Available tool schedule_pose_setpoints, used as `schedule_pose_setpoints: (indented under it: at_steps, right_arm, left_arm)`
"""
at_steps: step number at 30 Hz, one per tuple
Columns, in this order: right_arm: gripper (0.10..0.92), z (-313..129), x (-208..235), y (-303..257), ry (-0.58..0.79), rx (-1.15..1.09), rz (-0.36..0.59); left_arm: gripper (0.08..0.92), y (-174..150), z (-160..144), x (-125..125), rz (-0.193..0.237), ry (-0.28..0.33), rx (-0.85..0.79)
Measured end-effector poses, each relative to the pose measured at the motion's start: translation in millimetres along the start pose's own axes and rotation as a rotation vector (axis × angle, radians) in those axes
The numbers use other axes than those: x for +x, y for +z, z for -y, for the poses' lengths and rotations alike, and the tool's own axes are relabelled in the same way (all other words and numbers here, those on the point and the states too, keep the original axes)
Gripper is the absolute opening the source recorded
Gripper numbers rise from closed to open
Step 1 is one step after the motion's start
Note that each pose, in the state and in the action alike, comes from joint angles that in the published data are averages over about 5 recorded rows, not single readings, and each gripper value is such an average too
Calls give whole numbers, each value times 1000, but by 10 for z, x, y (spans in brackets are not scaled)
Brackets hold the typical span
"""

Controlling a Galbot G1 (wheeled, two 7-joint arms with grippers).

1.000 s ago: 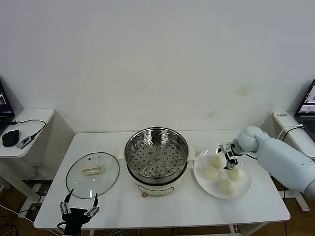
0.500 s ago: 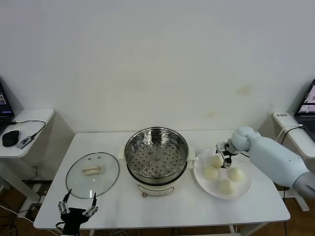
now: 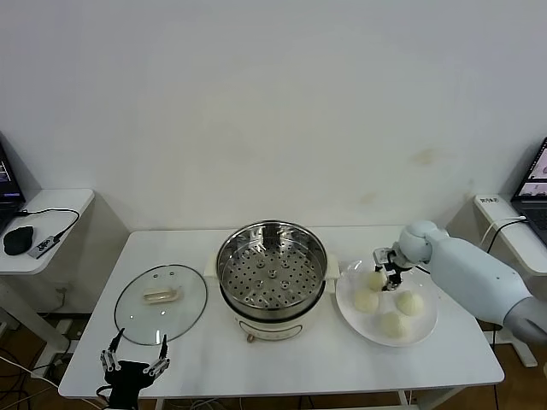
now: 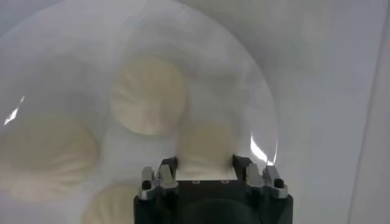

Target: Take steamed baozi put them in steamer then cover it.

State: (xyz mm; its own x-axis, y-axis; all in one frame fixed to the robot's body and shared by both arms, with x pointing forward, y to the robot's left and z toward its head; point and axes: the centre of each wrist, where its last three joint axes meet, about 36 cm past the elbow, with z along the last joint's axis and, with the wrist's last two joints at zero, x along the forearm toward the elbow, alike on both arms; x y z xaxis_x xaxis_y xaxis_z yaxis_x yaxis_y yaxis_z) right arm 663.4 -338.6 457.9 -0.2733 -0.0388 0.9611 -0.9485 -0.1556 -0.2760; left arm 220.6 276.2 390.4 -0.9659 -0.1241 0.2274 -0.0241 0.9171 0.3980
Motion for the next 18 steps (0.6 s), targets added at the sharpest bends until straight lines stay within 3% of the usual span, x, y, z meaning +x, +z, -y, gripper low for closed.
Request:
schedule_pose_setpoints:
  at_steps: [8, 18]
  right_arm:
    - [568, 51, 345, 79, 26, -14, 23]
    - [577, 170, 1219, 166, 101, -29, 93]
  left_arm:
    - [823, -36, -17, -20, 15, 3, -4]
    - [823, -78, 16, -39, 30, 28, -1]
